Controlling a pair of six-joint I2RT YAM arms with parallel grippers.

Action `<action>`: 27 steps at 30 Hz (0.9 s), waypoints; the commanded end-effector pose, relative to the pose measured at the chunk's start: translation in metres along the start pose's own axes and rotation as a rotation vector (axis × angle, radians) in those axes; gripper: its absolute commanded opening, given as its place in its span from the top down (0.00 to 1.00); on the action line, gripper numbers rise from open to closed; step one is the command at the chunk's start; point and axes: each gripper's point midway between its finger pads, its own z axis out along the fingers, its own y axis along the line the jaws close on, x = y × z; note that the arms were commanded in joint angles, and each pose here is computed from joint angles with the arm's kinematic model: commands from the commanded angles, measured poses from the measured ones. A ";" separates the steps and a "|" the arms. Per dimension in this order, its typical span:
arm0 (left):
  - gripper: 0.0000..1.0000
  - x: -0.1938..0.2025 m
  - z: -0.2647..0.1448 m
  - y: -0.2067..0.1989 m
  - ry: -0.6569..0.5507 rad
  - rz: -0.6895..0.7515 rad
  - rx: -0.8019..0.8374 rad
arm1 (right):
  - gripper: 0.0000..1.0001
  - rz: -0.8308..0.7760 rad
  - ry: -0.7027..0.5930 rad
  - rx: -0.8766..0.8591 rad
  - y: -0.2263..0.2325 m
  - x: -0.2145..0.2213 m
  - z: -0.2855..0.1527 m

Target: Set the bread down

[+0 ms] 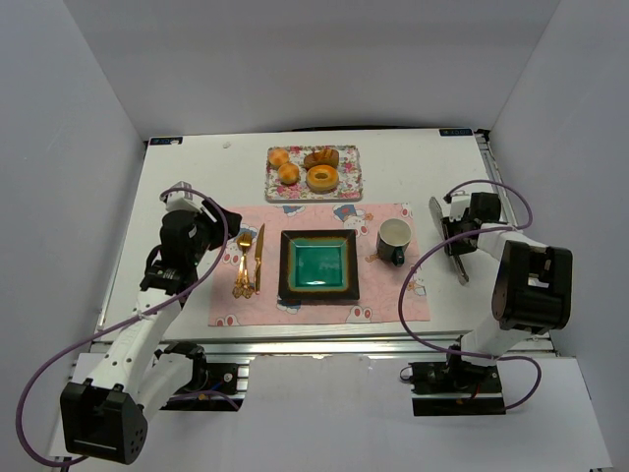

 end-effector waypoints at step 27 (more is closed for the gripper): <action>0.30 -0.029 -0.014 -0.016 -0.082 -0.030 0.024 | 0.62 -0.668 -0.423 -0.372 0.142 -0.239 -0.097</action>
